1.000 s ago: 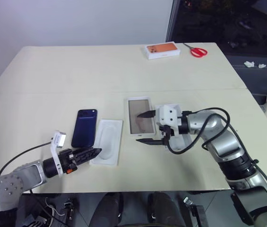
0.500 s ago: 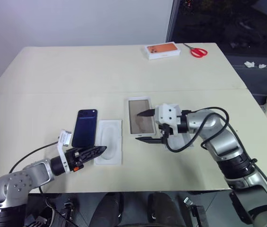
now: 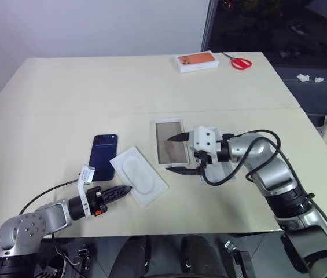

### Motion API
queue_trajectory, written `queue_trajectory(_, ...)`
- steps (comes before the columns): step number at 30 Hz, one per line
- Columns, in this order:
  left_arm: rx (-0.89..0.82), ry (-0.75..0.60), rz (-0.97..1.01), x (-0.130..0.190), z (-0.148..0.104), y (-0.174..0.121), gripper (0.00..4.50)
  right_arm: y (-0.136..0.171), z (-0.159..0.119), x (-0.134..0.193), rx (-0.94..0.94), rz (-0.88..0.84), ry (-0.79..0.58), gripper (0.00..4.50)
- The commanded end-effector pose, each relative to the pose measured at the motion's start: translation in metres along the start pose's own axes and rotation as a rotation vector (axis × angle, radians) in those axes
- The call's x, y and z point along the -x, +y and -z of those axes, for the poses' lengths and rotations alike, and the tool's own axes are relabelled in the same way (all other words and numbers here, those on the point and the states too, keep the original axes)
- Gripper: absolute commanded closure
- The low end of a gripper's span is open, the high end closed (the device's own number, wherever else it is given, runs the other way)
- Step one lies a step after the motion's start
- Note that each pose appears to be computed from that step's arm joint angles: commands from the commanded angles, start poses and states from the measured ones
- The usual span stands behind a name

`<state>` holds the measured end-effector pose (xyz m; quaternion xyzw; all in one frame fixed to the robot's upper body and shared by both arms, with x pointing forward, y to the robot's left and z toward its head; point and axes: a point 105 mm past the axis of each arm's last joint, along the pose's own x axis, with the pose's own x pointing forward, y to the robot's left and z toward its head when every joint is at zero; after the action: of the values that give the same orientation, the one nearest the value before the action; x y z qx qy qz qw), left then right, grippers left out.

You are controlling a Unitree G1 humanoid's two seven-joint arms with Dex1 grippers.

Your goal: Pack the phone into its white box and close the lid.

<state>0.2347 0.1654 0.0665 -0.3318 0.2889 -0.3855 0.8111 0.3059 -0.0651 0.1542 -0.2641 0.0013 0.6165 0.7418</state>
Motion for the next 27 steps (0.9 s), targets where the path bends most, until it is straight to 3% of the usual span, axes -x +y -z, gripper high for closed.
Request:
queue_trajectory(1, 0.004, -0.001, -0.037, 0.001, 0.004, 0.006, 3.41, -0.005, -0.012, 0.002, 0.051, 0.014, -0.026, 0.00)
queue_trajectory(14, 0.050, -0.079, -0.017, -0.017, -0.004, -0.001, 3.41, -0.006, -0.014, 0.002, 0.056, 0.024, -0.030, 0.00)
queue_trajectory(18, 0.068, -0.086, -0.026, -0.017, -0.002, 0.001, 4.49, -0.007, -0.015, 0.004, 0.057, 0.030, -0.031, 0.00)
queue_trajectory(27, 0.083, -0.093, -0.025, -0.014, -0.003, 0.002, 4.49, -0.009, -0.015, 0.005, 0.055, 0.040, -0.035, 0.00)
